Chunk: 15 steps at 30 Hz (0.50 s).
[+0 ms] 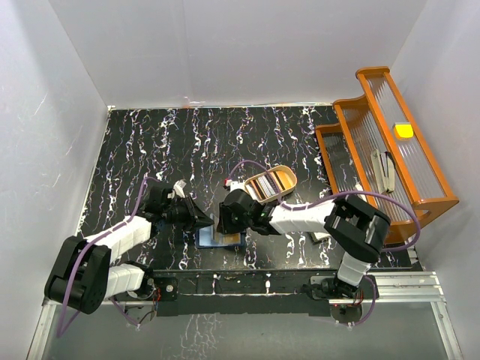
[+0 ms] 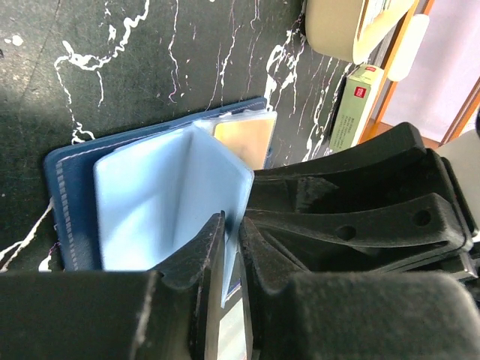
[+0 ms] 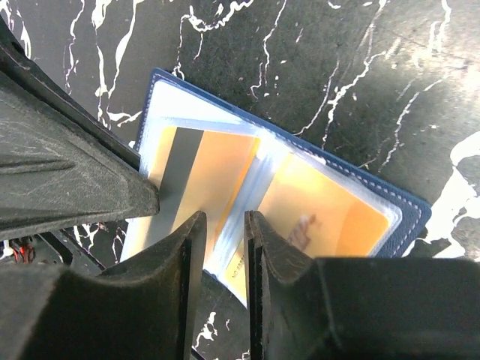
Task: Put the credit cards into the card holder
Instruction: Turn over the card slot in the card holder.
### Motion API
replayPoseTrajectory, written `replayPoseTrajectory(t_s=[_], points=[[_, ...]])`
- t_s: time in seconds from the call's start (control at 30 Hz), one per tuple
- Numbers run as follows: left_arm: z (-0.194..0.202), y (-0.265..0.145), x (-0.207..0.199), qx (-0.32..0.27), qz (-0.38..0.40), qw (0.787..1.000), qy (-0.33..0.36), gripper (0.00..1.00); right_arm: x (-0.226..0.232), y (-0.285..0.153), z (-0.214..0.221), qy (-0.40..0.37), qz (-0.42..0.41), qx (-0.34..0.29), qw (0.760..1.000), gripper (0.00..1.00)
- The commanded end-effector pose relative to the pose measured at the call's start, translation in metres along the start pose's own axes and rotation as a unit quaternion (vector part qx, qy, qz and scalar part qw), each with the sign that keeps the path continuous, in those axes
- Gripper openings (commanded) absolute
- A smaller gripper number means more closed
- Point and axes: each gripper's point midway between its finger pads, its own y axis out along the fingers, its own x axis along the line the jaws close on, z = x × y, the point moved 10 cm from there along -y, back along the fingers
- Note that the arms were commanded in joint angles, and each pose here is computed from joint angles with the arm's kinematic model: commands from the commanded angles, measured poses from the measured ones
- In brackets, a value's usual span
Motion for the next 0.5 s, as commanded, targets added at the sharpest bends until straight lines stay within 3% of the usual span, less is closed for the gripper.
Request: replayPoseTrajectory(t_s=[0.0, 0.13, 0.33, 0.47], points=[[-0.002, -0.002, -0.005, 0.0, 0.003, 1.0, 0.005, 0.1, 0.008, -0.015, -0.012, -0.008, -0.008, -0.045, 0.999, 0.27], [-0.003, -0.002, -0.006, -0.002, -0.008, 1.0, 0.008, 0.09, 0.009, -0.021, -0.013, -0.009, -0.011, -0.045, 0.999, 0.32], [-0.006, -0.004, -0.014, 0.0, 0.006, 1.0, 0.013, 0.28, 0.01, -0.033, -0.017, -0.008, -0.008, -0.062, 0.998, 0.34], [-0.007, -0.002, -0.021, 0.014, 0.047, 0.999, 0.008, 0.33, 0.007, -0.042, -0.023, -0.015, 0.019, -0.083, 0.996, 0.34]])
